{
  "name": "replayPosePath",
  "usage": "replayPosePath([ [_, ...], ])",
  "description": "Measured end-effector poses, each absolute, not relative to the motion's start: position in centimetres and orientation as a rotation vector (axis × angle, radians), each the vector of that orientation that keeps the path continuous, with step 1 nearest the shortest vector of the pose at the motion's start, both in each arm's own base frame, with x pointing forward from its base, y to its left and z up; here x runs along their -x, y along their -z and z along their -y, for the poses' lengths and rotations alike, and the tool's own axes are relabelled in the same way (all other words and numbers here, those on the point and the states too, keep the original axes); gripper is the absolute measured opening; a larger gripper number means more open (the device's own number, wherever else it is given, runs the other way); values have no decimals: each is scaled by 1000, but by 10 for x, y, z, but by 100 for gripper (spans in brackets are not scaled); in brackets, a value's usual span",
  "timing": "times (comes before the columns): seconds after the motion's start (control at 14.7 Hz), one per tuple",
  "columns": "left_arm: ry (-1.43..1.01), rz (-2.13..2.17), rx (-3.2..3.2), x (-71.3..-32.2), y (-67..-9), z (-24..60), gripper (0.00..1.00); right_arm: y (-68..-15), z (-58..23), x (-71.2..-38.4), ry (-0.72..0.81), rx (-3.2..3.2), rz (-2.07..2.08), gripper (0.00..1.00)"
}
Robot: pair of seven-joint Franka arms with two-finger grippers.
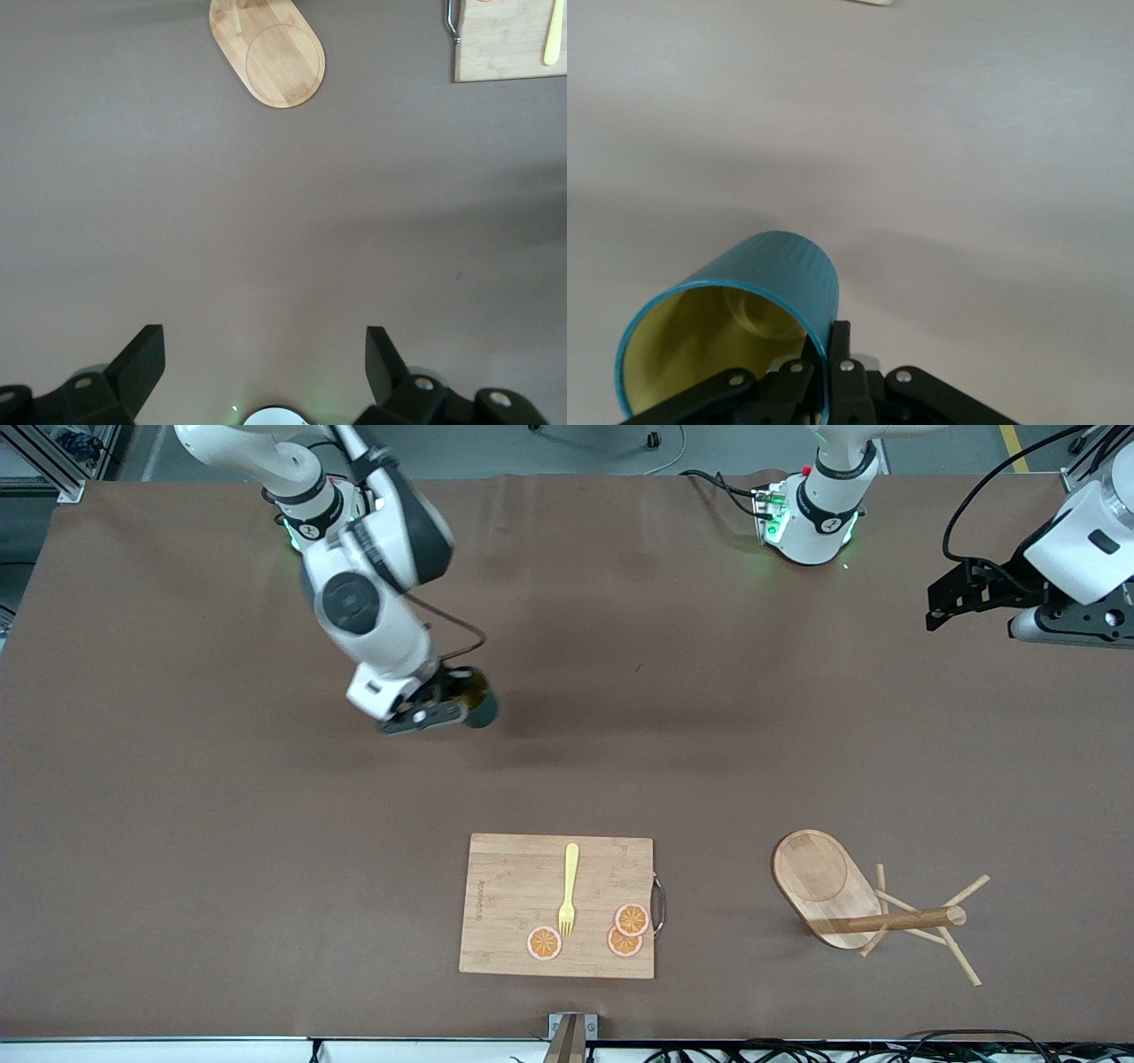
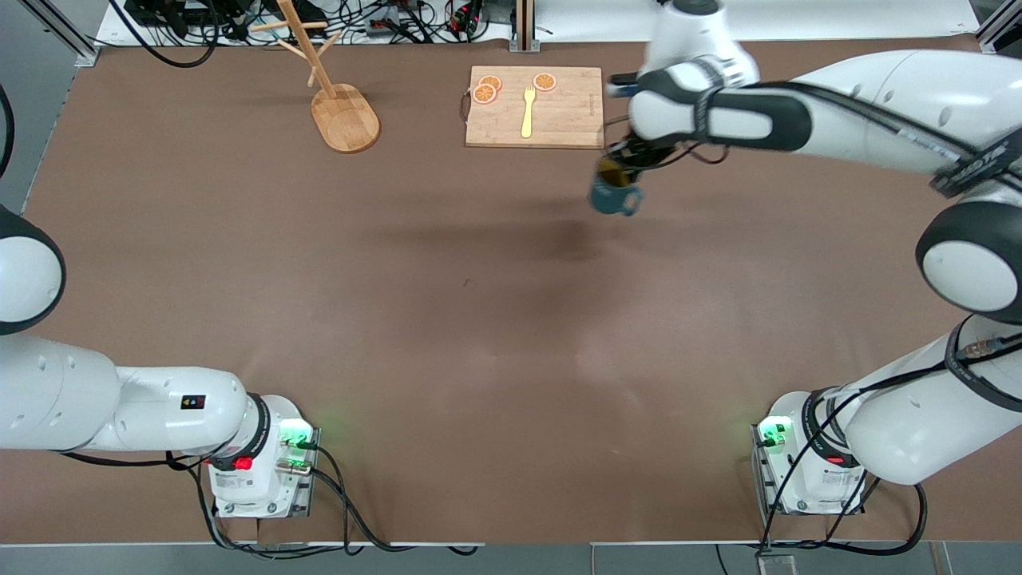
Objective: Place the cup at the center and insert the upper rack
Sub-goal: 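Carry the mug to the table center while the left gripper approaches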
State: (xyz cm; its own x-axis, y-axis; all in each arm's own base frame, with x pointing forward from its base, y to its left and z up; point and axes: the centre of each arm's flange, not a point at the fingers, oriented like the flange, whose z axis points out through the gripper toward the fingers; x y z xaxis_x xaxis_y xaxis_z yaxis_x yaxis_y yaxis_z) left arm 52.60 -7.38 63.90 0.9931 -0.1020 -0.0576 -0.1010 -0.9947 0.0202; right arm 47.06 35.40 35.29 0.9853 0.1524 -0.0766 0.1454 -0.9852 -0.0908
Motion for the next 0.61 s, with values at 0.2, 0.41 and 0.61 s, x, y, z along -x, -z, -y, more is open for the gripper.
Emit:
replayPosePath([
  [0.2,86,118,-3122,-529,-634,91,100,-332,-414,-442,-115,3053,248,4],
  [0.41,97,69,-3122,-538,-618,104,100,-302,-458,-429,-111,3061,308,4],
  [0.61,102,47,-3114,-556,-594,103,100,-273,-501,-423,-99,3061,382,4],
])
